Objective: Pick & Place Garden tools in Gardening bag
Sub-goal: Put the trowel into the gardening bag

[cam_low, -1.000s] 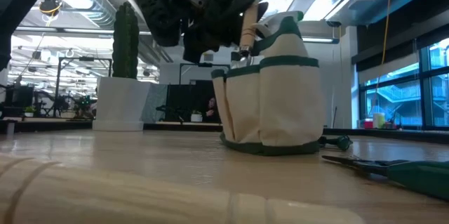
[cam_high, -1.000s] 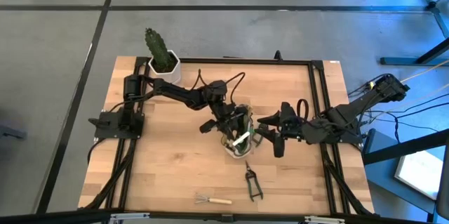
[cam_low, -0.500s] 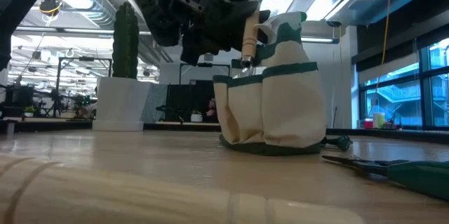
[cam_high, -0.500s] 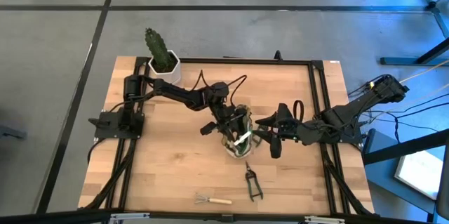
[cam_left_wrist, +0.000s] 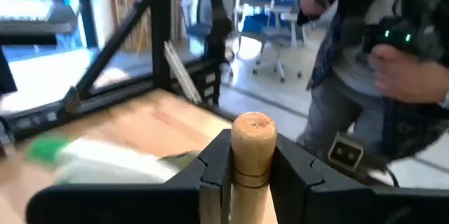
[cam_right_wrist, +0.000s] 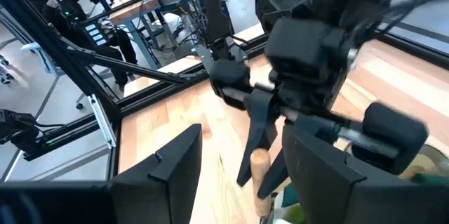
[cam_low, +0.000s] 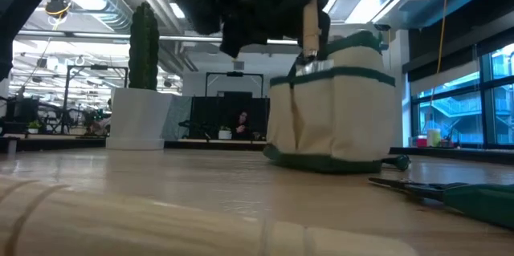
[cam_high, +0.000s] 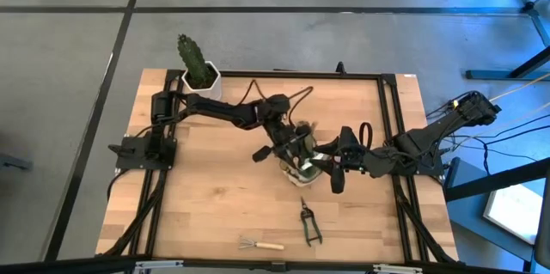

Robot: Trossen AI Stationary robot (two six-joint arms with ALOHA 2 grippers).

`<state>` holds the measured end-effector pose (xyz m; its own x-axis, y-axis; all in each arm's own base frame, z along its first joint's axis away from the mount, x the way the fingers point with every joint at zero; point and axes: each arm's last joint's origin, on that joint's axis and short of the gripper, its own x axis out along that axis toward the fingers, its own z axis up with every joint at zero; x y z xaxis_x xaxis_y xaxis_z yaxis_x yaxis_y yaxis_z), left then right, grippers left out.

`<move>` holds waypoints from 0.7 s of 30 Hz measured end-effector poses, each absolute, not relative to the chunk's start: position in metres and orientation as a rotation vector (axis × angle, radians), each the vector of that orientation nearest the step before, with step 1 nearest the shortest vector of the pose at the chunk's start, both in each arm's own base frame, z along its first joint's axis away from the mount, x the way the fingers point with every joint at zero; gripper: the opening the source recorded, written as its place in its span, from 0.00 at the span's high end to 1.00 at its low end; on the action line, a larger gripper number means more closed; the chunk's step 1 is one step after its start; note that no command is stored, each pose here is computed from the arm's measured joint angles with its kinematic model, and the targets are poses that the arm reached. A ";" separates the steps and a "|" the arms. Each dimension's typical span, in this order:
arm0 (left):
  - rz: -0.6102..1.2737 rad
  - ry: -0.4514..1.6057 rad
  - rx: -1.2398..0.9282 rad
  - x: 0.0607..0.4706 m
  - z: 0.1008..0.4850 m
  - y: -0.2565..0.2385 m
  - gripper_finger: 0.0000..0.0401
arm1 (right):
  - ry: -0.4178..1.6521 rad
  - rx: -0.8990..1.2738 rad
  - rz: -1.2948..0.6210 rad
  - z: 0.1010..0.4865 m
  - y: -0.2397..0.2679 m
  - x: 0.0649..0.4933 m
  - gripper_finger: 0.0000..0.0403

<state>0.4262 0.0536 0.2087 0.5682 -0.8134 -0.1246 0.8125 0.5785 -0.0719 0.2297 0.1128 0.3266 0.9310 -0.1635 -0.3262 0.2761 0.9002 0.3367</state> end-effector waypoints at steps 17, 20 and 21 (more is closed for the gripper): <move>-0.991 0.131 0.190 0.426 0.215 0.070 0.85 | 0.326 0.370 -0.255 0.323 0.109 0.230 0.50; -0.997 0.112 0.205 0.425 0.216 0.074 0.85 | 0.339 0.376 -0.263 0.322 0.108 0.229 0.50; -0.996 0.109 0.213 0.425 0.216 0.074 0.85 | 0.343 0.379 -0.266 0.321 0.108 0.229 0.50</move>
